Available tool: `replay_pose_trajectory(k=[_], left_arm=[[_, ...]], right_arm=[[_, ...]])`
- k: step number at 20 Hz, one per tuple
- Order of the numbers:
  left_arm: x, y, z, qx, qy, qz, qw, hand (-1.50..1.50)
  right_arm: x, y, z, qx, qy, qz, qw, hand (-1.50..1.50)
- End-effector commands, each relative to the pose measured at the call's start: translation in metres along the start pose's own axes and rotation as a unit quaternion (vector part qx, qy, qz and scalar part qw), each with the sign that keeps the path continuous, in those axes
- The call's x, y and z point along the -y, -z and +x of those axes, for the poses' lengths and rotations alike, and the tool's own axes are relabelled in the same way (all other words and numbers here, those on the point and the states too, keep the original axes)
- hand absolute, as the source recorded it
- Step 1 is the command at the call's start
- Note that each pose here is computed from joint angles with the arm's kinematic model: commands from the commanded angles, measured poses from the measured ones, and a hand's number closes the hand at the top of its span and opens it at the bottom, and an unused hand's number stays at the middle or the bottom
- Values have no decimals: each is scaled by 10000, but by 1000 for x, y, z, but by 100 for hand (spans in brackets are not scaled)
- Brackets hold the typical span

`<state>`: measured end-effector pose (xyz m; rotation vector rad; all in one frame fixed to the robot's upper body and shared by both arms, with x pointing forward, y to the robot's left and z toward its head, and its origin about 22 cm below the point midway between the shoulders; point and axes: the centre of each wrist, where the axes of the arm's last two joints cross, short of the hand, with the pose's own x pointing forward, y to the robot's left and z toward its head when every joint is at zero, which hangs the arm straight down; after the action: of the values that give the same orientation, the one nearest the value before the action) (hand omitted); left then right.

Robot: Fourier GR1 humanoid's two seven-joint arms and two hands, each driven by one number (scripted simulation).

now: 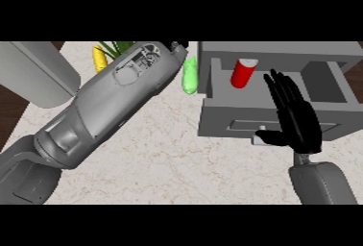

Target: Pick up the can, place it into the drawer and close the drawer

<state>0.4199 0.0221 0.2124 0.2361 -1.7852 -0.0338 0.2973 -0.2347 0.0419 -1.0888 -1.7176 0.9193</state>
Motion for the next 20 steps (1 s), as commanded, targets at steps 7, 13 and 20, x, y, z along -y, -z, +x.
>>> replay_pose_trajectory(k=[7,13,20], left_arm=[[-49,-3,2,-56,102,-67,9999,-150],[-73,-4,0,-149,43,-102,9998,-150],[-87,-14,-6,-236,82,-126,9996,-150]], right_arm=[[-42,31,-22,-303,-374,111,9988,-150],[-66,44,-13,-300,-678,-123,9972,-150],[-55,97,-14,-418,-753,-508,9950,-150]])
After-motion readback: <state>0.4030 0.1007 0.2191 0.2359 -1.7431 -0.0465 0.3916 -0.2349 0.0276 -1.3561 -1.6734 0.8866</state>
